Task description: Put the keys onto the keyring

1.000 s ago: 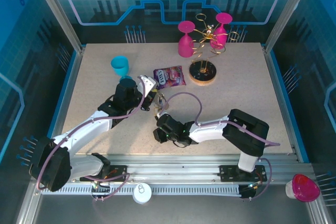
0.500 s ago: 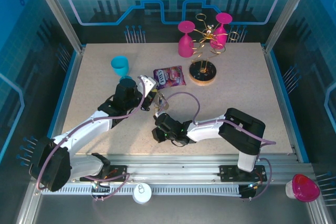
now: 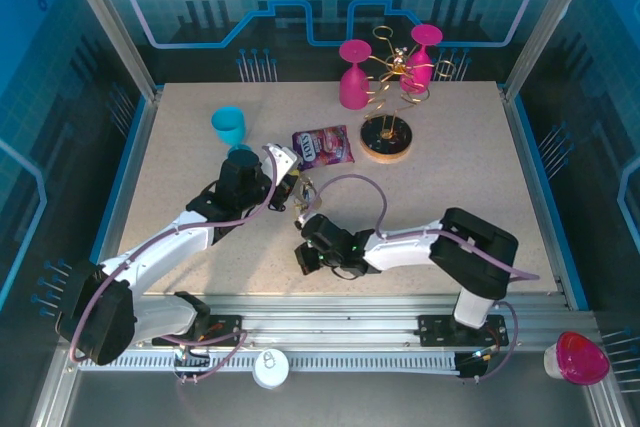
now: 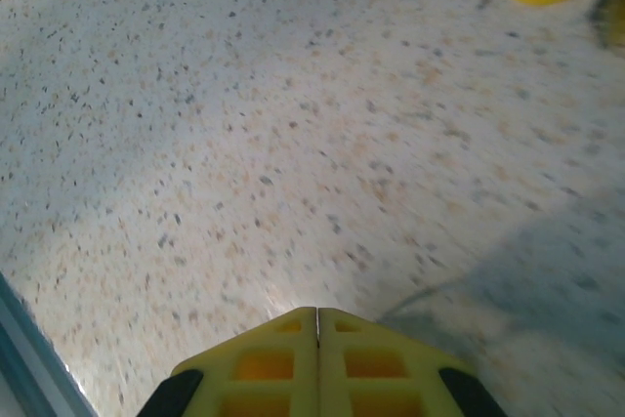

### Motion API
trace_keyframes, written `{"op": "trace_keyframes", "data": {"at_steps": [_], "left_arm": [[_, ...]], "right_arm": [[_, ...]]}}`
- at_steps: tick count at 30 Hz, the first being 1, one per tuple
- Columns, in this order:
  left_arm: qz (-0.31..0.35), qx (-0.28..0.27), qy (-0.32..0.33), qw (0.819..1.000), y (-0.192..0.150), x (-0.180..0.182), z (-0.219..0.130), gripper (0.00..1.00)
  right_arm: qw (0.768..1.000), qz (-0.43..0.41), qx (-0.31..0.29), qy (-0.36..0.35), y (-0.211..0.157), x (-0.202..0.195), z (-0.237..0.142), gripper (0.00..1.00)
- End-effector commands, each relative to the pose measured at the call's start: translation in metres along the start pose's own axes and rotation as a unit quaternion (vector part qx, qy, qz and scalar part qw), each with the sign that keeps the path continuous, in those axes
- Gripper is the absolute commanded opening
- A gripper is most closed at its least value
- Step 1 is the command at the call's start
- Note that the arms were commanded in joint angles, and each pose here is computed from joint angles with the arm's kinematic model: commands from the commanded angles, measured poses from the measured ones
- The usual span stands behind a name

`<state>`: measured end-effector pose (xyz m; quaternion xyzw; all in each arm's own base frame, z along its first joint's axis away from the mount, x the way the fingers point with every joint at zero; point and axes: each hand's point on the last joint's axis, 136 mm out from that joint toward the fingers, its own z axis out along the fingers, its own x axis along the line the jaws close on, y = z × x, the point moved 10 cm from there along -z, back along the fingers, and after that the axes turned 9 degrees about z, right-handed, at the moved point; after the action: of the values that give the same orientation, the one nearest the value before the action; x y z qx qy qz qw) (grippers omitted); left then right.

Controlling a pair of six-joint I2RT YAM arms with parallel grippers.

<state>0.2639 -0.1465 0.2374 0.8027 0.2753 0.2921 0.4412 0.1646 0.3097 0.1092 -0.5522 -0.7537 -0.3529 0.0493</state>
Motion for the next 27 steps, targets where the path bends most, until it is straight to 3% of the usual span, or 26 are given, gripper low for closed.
{"op": "trace_keyframes", "data": {"at_steps": [1,8,15,22,27], "left_arm": [[0.015,-0.029,-0.001,0.999,0.008,0.001,-0.005,0.00],[0.015,-0.026,-0.007,1.000,0.007,0.001,-0.003,0.00],[0.015,-0.021,-0.010,1.000,0.005,0.000,-0.002,0.00],[0.016,-0.016,-0.013,1.000,0.004,0.000,0.001,0.00],[0.016,-0.014,-0.013,1.000,0.003,0.000,0.001,0.00]], "right_arm": [[0.999,-0.004,0.002,-0.048,-0.005,-0.024,-0.023,0.00],[0.992,0.035,0.012,-0.125,-0.015,-0.074,-0.058,0.00],[0.985,0.063,0.050,-0.153,-0.014,-0.091,-0.066,0.00],[0.983,0.065,0.091,-0.148,-0.012,-0.095,-0.066,0.00],[0.982,0.062,0.116,-0.132,-0.009,-0.093,-0.067,0.10]]}}
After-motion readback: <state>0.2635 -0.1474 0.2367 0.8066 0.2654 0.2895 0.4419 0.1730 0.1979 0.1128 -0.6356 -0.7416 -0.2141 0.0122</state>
